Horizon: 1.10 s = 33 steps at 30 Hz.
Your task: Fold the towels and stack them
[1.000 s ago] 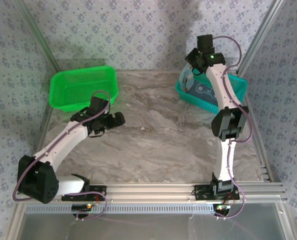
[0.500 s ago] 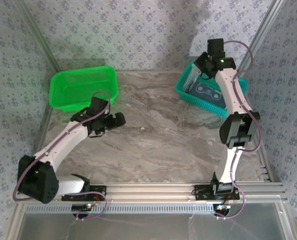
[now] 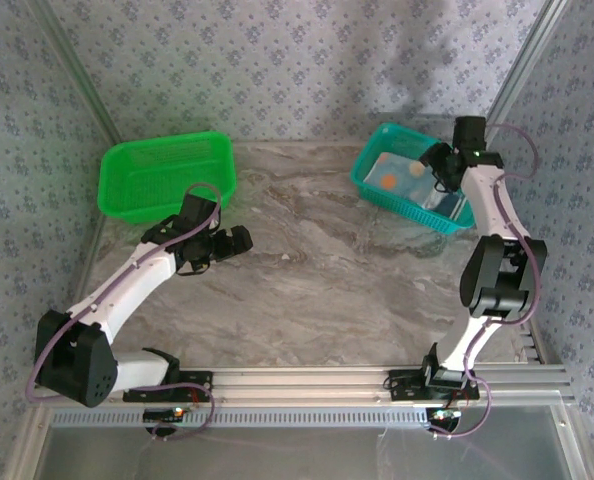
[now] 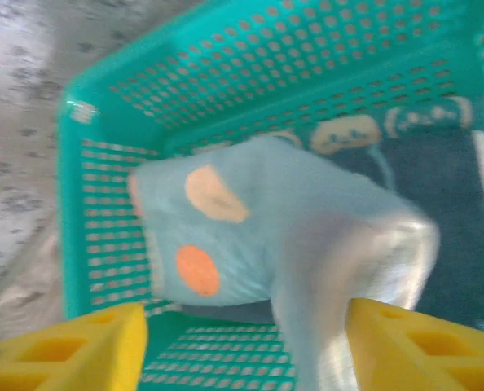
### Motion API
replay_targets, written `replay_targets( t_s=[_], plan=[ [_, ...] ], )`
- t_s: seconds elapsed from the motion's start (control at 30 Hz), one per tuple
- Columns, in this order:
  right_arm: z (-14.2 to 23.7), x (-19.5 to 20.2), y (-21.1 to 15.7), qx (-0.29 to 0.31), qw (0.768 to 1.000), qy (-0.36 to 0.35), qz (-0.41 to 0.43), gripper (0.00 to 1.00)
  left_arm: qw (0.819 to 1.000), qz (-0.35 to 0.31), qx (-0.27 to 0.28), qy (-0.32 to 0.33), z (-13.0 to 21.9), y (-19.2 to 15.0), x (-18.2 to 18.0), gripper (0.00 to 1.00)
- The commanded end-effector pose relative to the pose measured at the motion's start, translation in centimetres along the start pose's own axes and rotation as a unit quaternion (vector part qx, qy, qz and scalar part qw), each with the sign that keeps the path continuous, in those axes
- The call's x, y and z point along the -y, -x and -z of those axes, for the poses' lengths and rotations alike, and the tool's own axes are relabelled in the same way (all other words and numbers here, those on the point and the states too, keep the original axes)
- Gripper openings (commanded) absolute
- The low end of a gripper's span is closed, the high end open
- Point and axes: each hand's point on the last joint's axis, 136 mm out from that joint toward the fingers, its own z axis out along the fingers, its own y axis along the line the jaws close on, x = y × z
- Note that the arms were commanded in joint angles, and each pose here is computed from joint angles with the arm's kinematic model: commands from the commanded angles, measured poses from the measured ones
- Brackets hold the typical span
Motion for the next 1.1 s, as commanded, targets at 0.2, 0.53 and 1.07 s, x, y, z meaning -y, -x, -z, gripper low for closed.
replay_targets(
  t_s=[0.2,0.53,1.07],
  plan=[
    [1.0,4.3,1.5,0.006,0.998,-0.030,0.059,0.81,1.000,0.000,-0.004,-0.004,0.4,-0.1,0.2,1.00],
    [5.4,0.3,-0.7,0.042,0.986,0.071,0.143,1.00,0.995,-0.012,0.056,0.078,1.8,2.6,-2.9,1.00],
    [6.7,5.7,-15.2,0.212,0.902,0.083,0.367,1.00,0.905,-0.031,0.340,0.254,7.2,5.5,-16.0,1.00]
  ],
)
